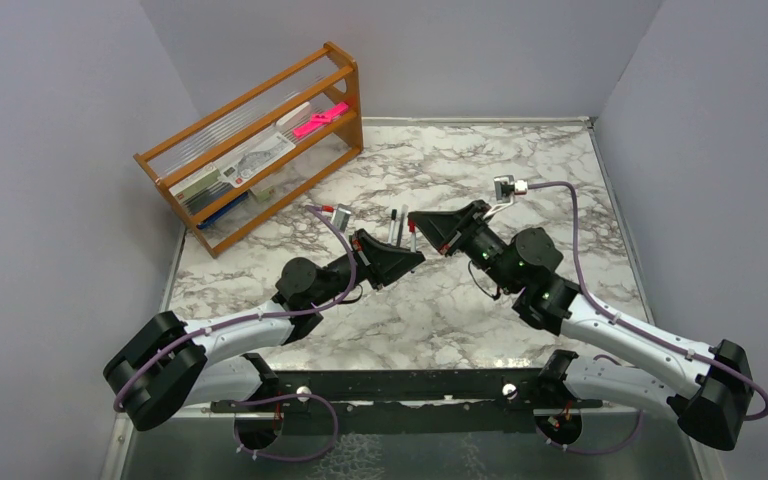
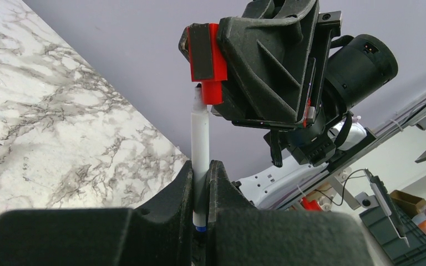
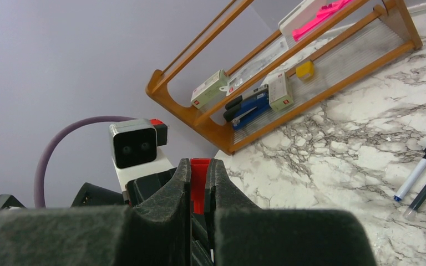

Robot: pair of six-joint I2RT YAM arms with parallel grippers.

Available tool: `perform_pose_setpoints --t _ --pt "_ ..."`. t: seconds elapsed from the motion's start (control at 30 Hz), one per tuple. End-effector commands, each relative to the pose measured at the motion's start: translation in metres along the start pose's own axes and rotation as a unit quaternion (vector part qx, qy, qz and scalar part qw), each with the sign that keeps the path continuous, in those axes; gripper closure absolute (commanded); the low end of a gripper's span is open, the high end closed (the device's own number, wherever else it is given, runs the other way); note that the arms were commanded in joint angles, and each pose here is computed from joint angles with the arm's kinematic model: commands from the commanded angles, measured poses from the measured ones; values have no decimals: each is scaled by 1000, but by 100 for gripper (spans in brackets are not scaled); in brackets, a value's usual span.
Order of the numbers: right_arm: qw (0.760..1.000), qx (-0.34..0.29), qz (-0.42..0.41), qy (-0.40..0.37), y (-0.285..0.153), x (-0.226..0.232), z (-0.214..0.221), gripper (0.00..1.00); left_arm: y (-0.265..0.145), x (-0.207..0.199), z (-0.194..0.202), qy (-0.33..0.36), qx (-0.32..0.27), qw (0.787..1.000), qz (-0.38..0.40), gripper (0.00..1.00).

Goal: Insert the pens into the pen caps

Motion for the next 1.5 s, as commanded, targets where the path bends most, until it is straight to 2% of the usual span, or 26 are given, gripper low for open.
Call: perform_pose_setpoints --t 0.0,0.47,1.47 --pt "1000 10 -3 -9 -2 -2 5 99 5 -18 -9 20 -15 999 37 100" --pt "998 -44 8 -36 -1 8 -28 99 3 -16 -6 15 -7 999 34 100" --pt "1000 -6 3 -26 2 -1 -3 99 3 -17 -5 15 -5 999 37 100"
Point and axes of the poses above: each gripper's point midway between its finger pads, its own y axis out along the fingers, its own x axis along the line the jaws close on, z = x × y, the point moved 7 cm from there along -y, back along the fingers, and after that the axes turned 9 degrees about -y, right-handed, at the moved point
